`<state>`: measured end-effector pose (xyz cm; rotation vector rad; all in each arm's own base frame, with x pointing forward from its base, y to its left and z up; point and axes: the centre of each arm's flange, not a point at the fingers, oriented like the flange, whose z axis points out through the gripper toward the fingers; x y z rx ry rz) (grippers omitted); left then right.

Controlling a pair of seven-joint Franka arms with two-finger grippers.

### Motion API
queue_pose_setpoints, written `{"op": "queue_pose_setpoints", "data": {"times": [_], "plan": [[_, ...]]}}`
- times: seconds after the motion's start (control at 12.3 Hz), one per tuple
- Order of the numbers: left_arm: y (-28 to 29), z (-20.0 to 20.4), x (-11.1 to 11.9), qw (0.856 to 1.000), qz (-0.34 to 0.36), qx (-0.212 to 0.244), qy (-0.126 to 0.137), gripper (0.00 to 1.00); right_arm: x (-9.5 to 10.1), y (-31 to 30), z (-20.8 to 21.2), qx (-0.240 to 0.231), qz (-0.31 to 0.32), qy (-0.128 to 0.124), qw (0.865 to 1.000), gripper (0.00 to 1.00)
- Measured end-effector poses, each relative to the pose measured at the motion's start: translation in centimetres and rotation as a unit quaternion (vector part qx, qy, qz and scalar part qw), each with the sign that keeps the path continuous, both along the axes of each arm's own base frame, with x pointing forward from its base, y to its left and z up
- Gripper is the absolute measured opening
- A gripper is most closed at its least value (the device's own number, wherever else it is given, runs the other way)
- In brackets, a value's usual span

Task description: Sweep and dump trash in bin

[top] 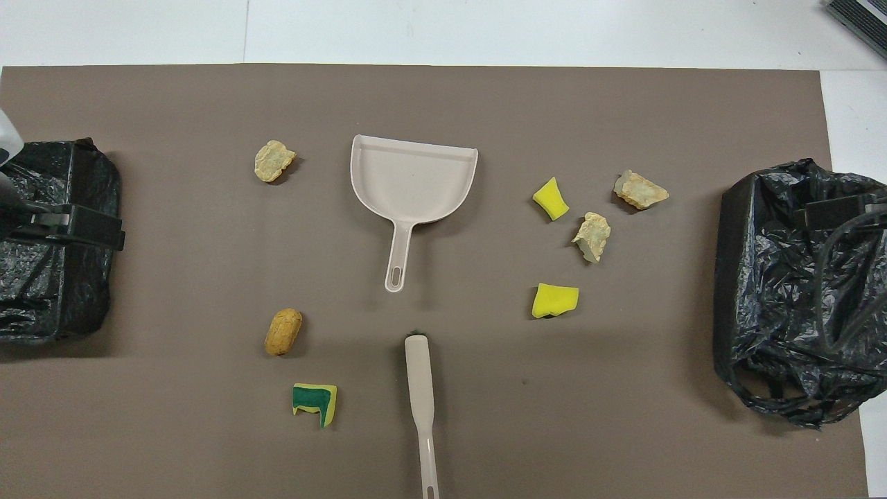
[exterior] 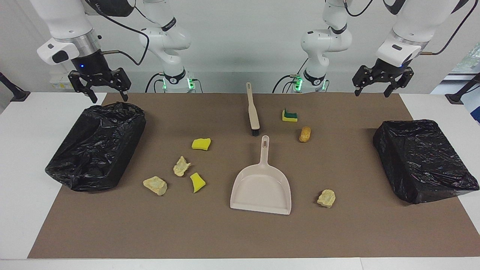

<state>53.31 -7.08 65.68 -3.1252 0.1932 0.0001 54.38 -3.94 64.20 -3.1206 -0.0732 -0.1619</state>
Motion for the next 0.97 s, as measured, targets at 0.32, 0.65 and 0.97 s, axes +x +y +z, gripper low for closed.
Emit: {"op": "queue_pose_setpoints", "data": {"times": [0.32,0.65,0.97], "plan": [[-0.1,0.0,0.0,1.000,0.000,0.000,0.000,1.00,-0.5,-0.1,-0.4,0.002,-0.001,0.024,1.000,1.00],[-0.2,0.0,0.0,1.000,0.000,0.000,0.000,1.00,-0.5,-0.2,-0.4,0.003,-0.009,0.025,1.000,1.00],[-2.3,-0.4,-0.8,1.000,-0.014,-0.001,0.005,1.00,-0.6,0.2,-0.4,0.003,-0.006,0.025,1.000,1.00]]}}
